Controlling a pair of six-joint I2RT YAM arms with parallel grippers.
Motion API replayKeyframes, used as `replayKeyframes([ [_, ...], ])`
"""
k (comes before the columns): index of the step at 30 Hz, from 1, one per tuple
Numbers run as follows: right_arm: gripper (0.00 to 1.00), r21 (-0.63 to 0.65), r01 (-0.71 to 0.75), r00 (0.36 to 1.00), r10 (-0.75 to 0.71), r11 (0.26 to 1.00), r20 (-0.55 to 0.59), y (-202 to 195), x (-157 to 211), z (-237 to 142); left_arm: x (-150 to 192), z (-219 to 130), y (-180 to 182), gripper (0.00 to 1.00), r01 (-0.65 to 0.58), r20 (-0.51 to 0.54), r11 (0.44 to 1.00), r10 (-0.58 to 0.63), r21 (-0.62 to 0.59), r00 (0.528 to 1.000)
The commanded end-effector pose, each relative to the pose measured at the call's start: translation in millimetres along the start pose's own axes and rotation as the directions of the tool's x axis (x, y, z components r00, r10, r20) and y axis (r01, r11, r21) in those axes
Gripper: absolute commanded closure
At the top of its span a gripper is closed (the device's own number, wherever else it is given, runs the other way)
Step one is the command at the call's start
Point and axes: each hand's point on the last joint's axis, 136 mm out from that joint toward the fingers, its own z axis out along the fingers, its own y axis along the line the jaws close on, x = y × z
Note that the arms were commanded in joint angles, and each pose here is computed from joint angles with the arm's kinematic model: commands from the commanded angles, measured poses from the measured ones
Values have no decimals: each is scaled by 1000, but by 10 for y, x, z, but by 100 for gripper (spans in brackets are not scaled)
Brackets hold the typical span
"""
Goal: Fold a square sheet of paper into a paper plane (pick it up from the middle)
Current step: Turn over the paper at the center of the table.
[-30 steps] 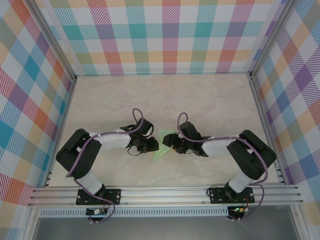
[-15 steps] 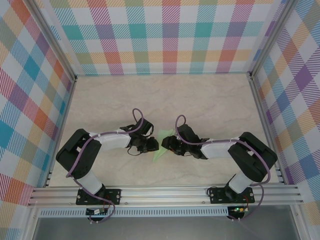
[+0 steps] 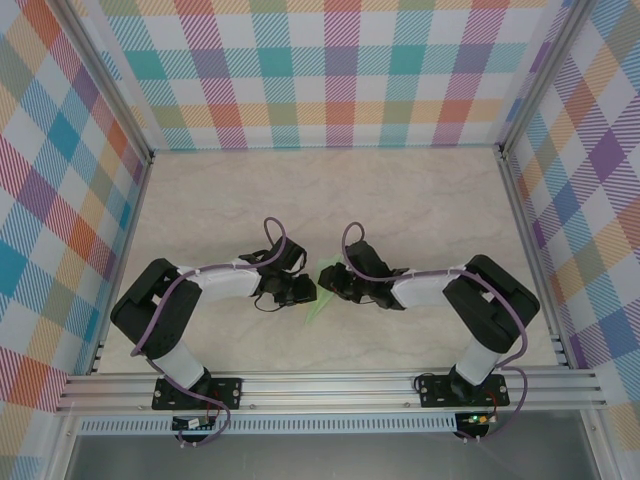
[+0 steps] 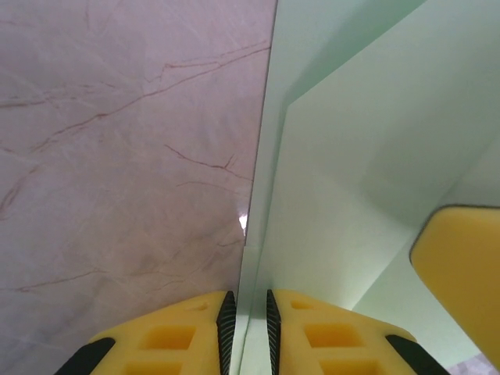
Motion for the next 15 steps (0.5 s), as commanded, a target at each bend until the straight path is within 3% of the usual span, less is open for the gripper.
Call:
replayKeyframes([
  [1,73,1,20,1000,-20,1000,-8,22,-20,76,13,-10,218,78,30,20,997,-29,-73,999],
  [9,91,43,92,995,-91,995,-30,78,-35,12,-32,-235,120,75,22,81,999,-20,-33,997],
  [15,93,190,231,973,-227,954,-44,153,-127,-401,-60,-652,175,73,17,189,997,-3,-73,982],
])
